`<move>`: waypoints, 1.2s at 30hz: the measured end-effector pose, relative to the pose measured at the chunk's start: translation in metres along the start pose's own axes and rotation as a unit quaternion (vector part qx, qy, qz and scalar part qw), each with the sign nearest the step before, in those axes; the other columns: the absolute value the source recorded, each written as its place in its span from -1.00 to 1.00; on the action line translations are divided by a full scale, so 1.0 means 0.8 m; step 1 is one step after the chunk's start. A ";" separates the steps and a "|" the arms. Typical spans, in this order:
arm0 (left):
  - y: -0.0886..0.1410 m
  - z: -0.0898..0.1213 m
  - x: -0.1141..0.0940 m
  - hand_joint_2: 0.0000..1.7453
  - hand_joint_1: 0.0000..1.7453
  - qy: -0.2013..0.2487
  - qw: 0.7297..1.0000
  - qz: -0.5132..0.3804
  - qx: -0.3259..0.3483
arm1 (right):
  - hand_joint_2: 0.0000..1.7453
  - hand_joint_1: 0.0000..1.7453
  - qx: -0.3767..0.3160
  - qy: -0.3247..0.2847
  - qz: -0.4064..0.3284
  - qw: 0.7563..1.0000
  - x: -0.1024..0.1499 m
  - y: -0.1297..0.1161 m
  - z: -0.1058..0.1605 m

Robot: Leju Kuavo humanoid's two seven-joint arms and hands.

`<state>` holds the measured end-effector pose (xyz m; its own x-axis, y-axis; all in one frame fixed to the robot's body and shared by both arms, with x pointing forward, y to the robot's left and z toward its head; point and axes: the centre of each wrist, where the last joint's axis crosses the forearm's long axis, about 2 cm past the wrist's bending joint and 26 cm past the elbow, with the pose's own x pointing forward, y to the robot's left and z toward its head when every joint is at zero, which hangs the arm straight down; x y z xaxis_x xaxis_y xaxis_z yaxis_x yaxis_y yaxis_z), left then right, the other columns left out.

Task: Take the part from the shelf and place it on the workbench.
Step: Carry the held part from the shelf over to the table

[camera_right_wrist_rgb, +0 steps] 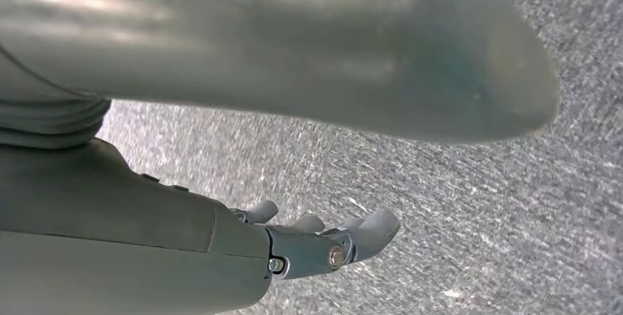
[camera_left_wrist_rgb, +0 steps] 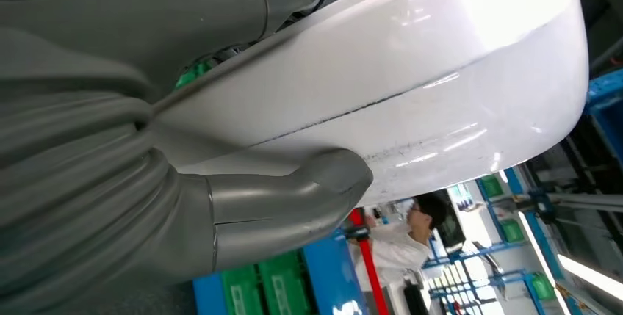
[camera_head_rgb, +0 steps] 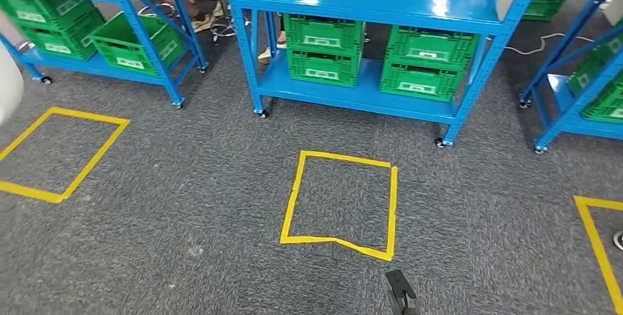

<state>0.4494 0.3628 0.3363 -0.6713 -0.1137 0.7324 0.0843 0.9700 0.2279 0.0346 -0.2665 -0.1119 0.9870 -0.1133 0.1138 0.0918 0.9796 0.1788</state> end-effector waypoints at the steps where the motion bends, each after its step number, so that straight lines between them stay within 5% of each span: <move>1: -0.001 0.003 -0.002 1.00 1.00 0.003 1.000 0.001 0.000 | -1.00 -1.00 0.000 0.001 0.000 1.000 0.000 0.000 0.000; 23: 0.001 -0.001 0.004 1.00 1.00 -0.005 1.000 -0.001 -0.007 | -1.00 -1.00 -0.002 0.005 0.009 1.000 0.003 0.000 0.000; 36: 0.027 0.024 -0.002 1.00 1.00 0.005 1.000 -0.017 0.005 | -1.00 -1.00 -0.002 0.005 0.029 1.000 0.003 0.004 -0.001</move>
<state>0.4382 0.3882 0.3276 -0.6659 -0.1485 0.7311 0.0551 0.9675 0.2466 0.0375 -0.2639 -0.1115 0.9919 -0.0556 0.1146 0.0357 0.9851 0.1684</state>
